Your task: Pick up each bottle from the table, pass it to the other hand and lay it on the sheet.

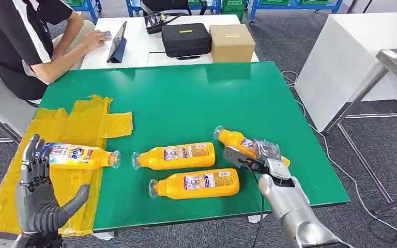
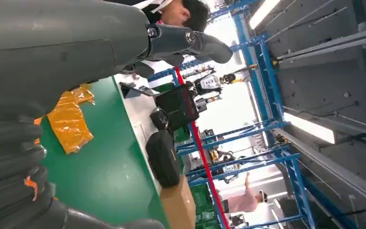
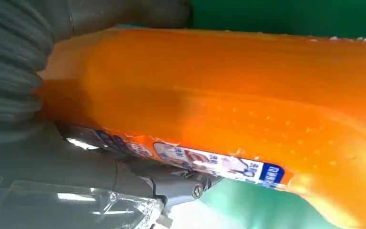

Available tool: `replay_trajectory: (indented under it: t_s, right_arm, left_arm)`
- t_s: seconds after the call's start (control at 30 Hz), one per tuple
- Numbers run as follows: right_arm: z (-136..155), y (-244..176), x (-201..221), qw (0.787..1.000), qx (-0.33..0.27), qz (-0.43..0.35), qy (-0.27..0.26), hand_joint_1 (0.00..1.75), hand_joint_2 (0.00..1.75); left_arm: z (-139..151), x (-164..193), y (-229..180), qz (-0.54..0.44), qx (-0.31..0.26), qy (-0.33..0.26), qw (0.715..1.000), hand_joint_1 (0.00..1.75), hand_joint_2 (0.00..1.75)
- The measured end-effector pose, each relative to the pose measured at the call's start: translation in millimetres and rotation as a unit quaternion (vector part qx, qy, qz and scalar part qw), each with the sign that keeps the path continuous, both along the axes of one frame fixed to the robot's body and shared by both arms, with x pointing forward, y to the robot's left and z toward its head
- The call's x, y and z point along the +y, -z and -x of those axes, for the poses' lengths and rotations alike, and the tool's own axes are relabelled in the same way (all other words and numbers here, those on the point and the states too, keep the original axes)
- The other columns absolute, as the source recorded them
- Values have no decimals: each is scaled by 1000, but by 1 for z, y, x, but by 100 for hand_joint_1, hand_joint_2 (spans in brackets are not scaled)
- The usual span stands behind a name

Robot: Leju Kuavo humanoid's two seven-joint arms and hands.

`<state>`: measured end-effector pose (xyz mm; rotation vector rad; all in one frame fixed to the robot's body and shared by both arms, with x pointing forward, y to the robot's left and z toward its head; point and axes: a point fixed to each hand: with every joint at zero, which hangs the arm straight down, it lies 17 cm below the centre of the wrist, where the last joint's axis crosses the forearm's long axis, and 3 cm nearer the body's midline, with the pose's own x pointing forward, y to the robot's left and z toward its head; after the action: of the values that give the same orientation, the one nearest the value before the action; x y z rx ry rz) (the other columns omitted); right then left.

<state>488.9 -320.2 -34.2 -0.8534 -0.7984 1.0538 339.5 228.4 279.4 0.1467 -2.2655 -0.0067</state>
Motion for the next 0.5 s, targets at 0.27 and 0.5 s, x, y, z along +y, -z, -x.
replay_trajectory:
  t_s: [0.27,0.5]
  right_arm:
    - [-4,-1,-1,1000,4,0,0,175,175]
    - [-13,-12,-3,999,-37,-4,13,175,175]
  left_arm:
    - [-1,0,-1,0,-1,0,1000,0,175]
    - [-4,4,-1,3,0,-4,1000,0,175]
